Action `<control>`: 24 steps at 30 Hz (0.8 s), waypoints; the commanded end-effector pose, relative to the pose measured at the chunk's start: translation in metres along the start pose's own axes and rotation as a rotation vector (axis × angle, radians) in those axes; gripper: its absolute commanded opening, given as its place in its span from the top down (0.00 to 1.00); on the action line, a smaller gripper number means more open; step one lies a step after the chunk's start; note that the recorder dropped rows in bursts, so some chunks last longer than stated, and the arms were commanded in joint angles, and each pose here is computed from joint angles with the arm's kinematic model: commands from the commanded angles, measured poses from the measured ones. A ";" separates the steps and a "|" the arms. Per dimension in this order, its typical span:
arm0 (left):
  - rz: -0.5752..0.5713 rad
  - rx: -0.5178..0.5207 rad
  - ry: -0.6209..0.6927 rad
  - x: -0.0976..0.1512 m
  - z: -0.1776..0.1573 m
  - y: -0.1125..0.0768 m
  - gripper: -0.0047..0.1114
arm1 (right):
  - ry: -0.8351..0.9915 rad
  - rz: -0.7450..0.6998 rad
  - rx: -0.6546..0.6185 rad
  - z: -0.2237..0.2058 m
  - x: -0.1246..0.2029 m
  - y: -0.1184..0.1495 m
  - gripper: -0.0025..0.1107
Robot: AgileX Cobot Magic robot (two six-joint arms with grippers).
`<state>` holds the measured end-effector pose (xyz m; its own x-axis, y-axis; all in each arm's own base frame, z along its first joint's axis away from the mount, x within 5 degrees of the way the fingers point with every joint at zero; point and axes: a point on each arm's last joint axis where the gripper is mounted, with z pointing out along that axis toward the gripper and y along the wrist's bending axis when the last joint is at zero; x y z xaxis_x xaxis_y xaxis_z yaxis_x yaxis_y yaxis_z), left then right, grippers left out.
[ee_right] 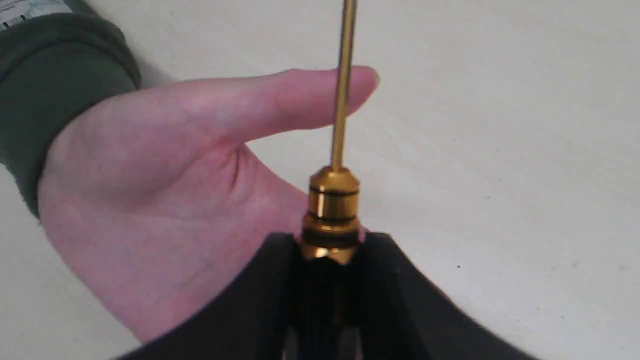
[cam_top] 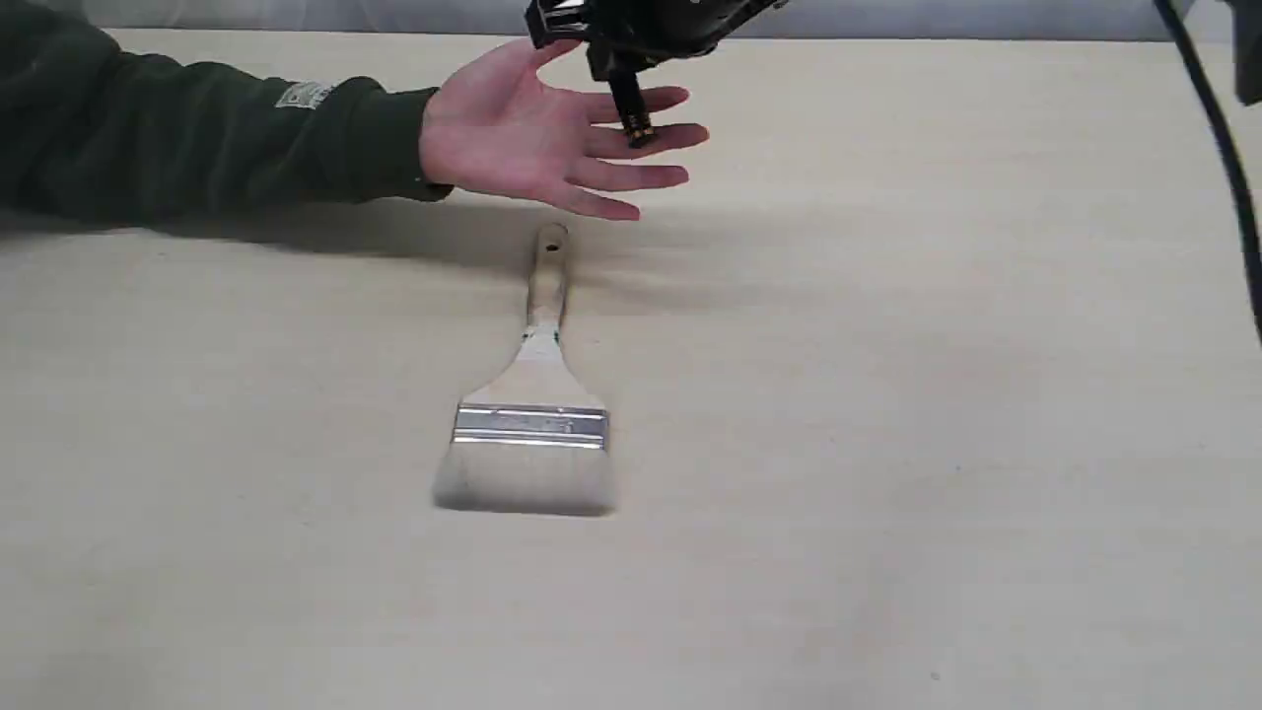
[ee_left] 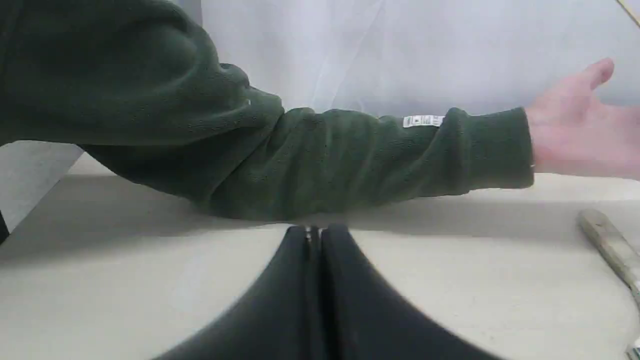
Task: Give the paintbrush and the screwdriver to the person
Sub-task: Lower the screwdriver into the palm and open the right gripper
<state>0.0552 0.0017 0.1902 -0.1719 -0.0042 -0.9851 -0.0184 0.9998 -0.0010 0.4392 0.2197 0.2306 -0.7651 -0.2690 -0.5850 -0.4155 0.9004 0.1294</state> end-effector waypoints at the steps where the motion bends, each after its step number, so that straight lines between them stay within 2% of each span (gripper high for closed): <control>1: -0.006 0.008 -0.011 0.000 0.000 -0.001 0.96 | 0.008 0.009 0.002 0.011 -0.003 0.000 0.94; 11: -0.003 0.008 -0.012 0.000 0.000 0.000 0.96 | 0.094 0.020 0.004 0.041 0.007 -0.003 0.92; 14: -0.003 0.008 -0.012 0.000 0.000 0.000 0.96 | 0.092 0.019 0.004 0.039 0.006 -0.003 0.84; 20: -0.003 0.008 -0.012 0.000 0.000 0.000 0.96 | 0.054 0.017 -0.002 0.020 -0.003 0.000 0.55; 22: -0.003 0.008 -0.012 0.000 0.000 0.000 0.96 | 0.037 0.015 -0.004 0.010 -0.008 0.001 0.51; 24: -0.003 0.008 -0.012 0.000 0.000 0.000 0.96 | 0.019 0.013 -0.006 0.000 -0.012 0.003 0.51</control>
<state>0.0552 0.0017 0.1902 -0.1719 -0.0042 -0.9851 -0.0184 0.9998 -0.0010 0.4504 0.2273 0.2215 -0.7943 -0.2663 -0.5461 -0.4032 0.9034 0.1460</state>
